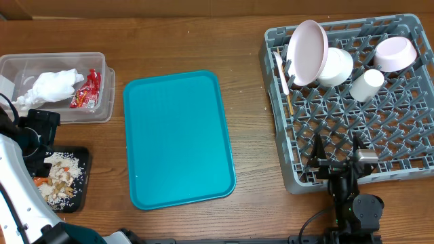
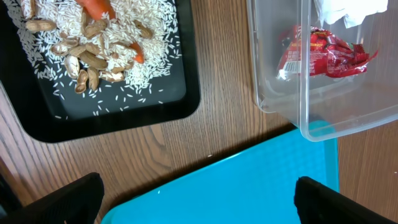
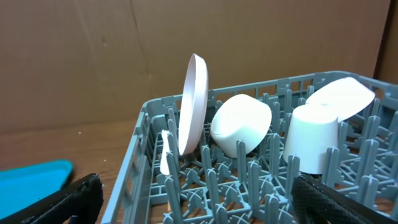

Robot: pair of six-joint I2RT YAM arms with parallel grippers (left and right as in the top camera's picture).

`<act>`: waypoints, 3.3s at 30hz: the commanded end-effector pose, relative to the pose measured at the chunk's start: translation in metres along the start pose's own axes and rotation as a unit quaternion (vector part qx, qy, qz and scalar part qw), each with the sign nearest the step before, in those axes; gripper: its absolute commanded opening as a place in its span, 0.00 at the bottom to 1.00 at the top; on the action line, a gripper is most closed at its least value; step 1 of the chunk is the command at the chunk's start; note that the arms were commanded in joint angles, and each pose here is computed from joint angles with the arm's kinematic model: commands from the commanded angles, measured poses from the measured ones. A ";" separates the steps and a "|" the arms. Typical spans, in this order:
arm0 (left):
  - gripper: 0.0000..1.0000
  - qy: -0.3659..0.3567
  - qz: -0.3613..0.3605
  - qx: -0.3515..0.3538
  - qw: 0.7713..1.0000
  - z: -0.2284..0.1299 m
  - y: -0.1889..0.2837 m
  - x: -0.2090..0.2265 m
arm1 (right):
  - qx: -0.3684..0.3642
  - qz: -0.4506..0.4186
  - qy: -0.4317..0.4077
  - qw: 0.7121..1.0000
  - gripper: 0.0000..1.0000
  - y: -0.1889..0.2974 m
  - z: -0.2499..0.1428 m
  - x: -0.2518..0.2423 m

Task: Sort waste into correct bins and load items into the dishwasher

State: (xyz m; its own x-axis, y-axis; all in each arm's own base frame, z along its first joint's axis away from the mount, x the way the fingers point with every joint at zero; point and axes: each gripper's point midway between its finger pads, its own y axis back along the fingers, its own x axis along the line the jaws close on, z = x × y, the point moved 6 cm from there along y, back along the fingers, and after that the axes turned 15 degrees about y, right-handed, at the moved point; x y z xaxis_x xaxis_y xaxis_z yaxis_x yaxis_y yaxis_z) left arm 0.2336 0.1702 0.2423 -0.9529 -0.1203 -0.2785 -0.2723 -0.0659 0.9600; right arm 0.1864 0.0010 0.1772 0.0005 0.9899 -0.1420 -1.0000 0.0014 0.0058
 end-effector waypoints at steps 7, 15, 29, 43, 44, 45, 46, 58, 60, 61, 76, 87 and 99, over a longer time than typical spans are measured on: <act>1.00 -0.006 0.000 -0.004 1.000 0.001 0.001 -0.001 | 0.006 0.011 0.040 0.999 1.00 0.000 -0.005 0.003; 1.00 -0.006 0.000 -0.004 1.000 0.001 0.001 -0.002 | 0.006 0.011 0.040 0.999 1.00 0.000 -0.005 0.003; 1.00 -0.006 0.000 -0.004 1.000 0.001 0.001 -0.002 | 0.006 0.011 0.040 0.999 1.00 0.000 -0.005 0.003; 1.00 -0.051 0.057 -0.009 0.997 -0.001 0.002 0.017 | 0.006 0.011 0.040 0.999 1.00 0.000 -0.005 0.003; 1.00 -0.054 0.061 -0.006 0.997 -0.003 0.004 0.020 | 0.006 0.011 0.040 0.999 1.00 0.000 -0.005 0.003; 1.00 -0.055 0.058 -0.007 0.997 -0.004 0.006 0.020 | 0.006 0.011 0.040 0.999 1.00 0.000 -0.005 0.003; 1.00 -0.057 0.054 -0.005 0.997 -0.006 0.008 0.020 | 0.006 0.011 0.040 0.999 1.00 0.000 -0.005 0.003; 1.00 -0.255 -0.130 -0.067 0.956 -0.080 0.032 0.006 | 0.006 0.011 0.040 0.999 1.00 0.000 -0.005 0.003; 1.00 -0.281 -0.163 -0.071 0.943 -0.095 0.031 0.010 | 0.006 0.011 0.040 0.999 1.00 0.000 -0.005 0.003; 1.00 -0.293 -0.180 -0.072 0.936 -0.103 0.030 0.014 | 0.006 0.011 0.040 0.999 1.00 0.000 -0.005 0.003; 1.00 -0.419 -0.351 -0.077 0.834 -0.152 -0.044 0.059 | 0.006 0.011 0.040 0.999 1.00 0.000 -0.005 0.003; 1.00 -0.430 -0.465 -0.167 0.756 -0.152 -0.057 0.074 | 0.006 0.011 0.040 0.999 1.00 0.000 -0.005 0.003; 1.00 -0.448 -0.509 -0.212 0.704 -0.158 -0.064 0.084 | 0.006 0.011 0.040 0.999 1.00 0.000 -0.005 0.003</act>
State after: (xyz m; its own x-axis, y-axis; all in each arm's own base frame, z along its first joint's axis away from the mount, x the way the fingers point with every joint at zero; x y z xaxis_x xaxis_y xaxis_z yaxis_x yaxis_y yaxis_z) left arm 0.1922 0.0118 0.1493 -0.0850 0.8184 -0.5683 -0.9873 0.0077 0.1588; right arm 0.1864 0.0021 0.1733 -0.0145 0.9761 -0.2167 -0.9996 -0.0089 0.0268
